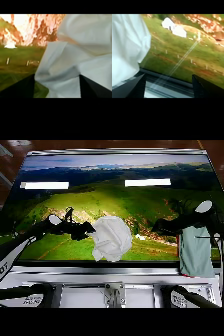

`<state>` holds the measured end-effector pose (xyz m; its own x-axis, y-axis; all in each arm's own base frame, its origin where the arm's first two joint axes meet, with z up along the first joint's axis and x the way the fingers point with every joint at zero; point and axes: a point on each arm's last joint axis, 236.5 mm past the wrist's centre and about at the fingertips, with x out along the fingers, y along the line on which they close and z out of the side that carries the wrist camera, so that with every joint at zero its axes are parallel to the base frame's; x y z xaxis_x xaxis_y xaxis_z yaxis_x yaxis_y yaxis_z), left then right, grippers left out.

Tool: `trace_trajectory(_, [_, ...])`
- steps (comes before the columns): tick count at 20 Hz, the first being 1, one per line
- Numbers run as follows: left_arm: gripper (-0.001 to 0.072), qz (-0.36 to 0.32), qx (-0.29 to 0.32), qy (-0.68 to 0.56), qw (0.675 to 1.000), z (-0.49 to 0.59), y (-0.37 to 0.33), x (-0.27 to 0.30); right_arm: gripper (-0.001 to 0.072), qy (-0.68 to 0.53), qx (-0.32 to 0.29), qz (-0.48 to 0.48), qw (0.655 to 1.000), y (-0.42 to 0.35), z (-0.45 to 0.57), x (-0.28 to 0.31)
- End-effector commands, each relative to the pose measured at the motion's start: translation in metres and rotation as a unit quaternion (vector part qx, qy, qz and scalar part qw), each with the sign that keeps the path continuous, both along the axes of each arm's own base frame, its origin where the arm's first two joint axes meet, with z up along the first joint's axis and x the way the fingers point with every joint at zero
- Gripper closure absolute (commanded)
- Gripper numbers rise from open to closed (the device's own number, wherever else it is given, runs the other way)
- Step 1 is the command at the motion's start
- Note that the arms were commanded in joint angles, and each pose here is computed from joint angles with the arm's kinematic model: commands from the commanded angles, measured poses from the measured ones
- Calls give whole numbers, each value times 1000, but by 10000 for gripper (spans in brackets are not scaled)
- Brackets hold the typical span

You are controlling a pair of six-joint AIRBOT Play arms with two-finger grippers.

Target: Fold the shirts.

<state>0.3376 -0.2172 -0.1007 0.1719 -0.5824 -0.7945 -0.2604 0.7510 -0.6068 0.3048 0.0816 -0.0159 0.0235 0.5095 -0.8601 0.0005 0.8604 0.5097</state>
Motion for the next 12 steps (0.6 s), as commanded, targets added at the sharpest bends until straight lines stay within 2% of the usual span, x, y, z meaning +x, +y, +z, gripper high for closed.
trace_trajectory(1, [541, 22, -5, -8, 1000, -4, 0, 11, 15, -19, 40, 34, 998, 44, 8, 0])
trace_trajectory(2, [662, 24, -7, -13, 1000, -1, -2, 14, 15, -28, 36, 52, 998, 58, 7, 0])
trace_trajectory(6, [668, 1, -18, -35, 999, 19, -10, 25, 15, -42, 33, 106, 993, 115, -12, -4])
trace_trajectory(12, [668, -17, -28, -56, 998, 40, -16, 30, 25, 18, 23, 157, 987, 157, -56, -35])
